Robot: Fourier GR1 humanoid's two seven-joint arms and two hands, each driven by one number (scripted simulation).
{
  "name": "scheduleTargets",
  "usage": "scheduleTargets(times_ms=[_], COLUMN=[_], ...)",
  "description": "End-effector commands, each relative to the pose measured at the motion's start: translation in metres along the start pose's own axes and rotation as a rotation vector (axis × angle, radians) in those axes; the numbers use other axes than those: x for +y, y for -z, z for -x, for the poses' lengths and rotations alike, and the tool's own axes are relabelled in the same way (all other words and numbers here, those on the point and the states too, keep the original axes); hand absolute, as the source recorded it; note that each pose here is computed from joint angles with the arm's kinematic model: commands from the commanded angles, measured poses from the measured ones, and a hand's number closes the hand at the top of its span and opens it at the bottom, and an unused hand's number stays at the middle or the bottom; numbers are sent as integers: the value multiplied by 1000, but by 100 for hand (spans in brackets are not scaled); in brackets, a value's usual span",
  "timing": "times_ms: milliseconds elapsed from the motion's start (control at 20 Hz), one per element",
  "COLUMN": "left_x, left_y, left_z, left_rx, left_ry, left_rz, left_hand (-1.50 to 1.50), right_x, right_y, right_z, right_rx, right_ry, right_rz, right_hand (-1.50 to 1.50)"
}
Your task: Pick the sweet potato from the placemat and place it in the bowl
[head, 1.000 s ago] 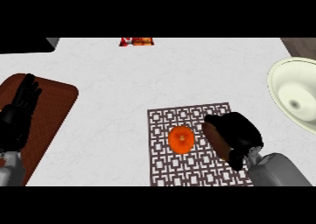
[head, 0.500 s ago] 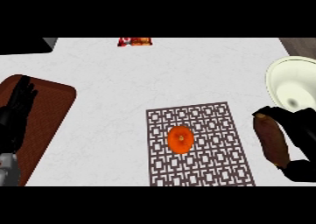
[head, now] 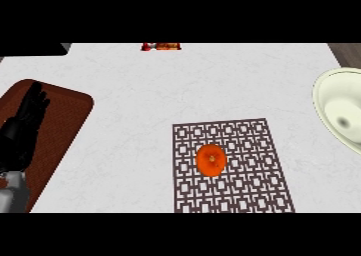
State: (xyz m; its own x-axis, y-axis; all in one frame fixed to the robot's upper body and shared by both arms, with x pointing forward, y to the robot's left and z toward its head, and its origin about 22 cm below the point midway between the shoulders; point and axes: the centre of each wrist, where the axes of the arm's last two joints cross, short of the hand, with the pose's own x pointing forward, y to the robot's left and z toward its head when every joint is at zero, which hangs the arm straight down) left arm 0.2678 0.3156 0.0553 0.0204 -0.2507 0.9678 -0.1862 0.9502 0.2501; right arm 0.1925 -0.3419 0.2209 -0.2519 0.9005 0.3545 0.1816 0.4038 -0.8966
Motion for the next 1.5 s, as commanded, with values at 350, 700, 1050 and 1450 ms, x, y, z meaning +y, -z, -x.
scheduleTargets(times_ms=[350, 700, 1050, 1450], left_x=[-21, -21, -11, -26], left_y=[13, 8, 0, 13], left_z=[-13, -4, -13, -19], left_rx=[-17, -27, -31, -45], left_ry=[0, -2, -3, -9], left_rz=[27, 41, 41, 53], left_hand=[0, 0, 0, 0], right_x=[-8, 16, 57, 64], right_y=[47, 79, 107, 77], right_z=[78, 137, 166, 214], right_rx=[80, 87, 101, 313], right_ry=[115, 136, 153, 72], right_rz=[-10, -1, 8, -321], right_hand=[150, 150, 150, -150])
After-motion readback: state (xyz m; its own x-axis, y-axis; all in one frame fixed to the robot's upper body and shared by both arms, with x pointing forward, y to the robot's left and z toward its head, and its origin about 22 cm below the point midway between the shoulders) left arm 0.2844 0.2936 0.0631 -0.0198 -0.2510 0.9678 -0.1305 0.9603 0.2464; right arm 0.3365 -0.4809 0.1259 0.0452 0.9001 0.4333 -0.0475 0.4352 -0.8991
